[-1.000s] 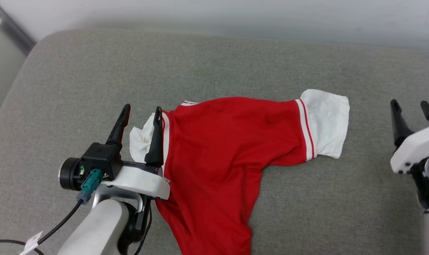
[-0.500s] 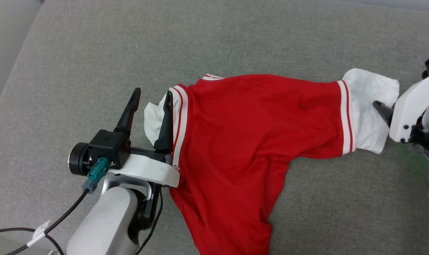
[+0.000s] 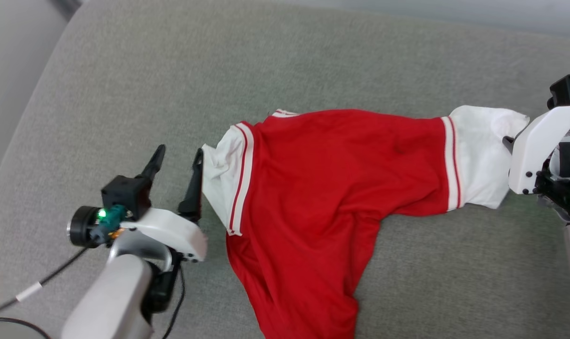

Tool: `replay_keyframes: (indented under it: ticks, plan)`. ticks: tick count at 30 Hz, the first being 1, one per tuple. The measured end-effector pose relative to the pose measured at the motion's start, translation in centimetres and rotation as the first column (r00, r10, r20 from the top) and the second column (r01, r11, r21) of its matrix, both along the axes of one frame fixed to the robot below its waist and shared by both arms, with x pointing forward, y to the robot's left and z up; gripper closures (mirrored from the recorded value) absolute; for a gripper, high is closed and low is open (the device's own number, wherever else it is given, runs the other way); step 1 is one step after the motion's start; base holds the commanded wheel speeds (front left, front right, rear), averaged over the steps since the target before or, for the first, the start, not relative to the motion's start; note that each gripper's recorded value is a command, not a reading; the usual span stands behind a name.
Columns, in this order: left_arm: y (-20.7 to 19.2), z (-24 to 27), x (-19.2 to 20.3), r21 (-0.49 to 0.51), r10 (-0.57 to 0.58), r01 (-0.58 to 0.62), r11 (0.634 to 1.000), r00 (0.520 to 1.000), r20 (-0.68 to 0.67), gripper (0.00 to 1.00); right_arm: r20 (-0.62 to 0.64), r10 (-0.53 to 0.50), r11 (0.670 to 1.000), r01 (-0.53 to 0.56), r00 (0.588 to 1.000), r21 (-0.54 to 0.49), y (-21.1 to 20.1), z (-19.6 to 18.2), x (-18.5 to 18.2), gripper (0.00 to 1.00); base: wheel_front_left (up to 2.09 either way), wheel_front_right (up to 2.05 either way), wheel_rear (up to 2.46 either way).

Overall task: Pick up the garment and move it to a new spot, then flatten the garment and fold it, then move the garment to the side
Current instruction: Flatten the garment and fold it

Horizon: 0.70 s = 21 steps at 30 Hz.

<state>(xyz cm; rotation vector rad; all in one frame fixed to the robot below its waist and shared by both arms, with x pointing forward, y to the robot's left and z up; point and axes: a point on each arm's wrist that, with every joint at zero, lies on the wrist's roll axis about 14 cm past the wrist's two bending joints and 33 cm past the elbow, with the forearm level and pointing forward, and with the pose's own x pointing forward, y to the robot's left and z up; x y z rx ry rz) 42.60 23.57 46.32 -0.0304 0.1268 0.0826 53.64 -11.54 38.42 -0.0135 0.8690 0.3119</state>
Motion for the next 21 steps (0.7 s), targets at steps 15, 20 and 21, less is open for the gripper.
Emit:
replay_keyframes:
  ticks: [15,20,21]
  plan:
    - [0.9,-1.6,-0.7,-0.078,-0.225,0.214,0.974,0.842,-0.491,0.00,0.243,-0.186,0.980,0.199,0.952,-0.028,-9.3,7.5,-7.3,1.00,0.00,0.00,0.00]
    - [-0.2,-3.1,0.4,-0.109,-0.279,0.268,0.957,0.751,-0.598,0.00,0.234,-0.240,0.968,0.249,0.942,-0.009,-10.5,7.0,-8.9,1.00,0.00,0.00,0.00]
    - [-0.5,-3.4,0.9,-0.118,-0.292,0.280,0.953,0.739,-0.607,0.00,0.227,-0.247,0.967,0.255,0.942,-0.006,-10.5,6.6,-8.9,1.00,0.00,0.00,0.00]
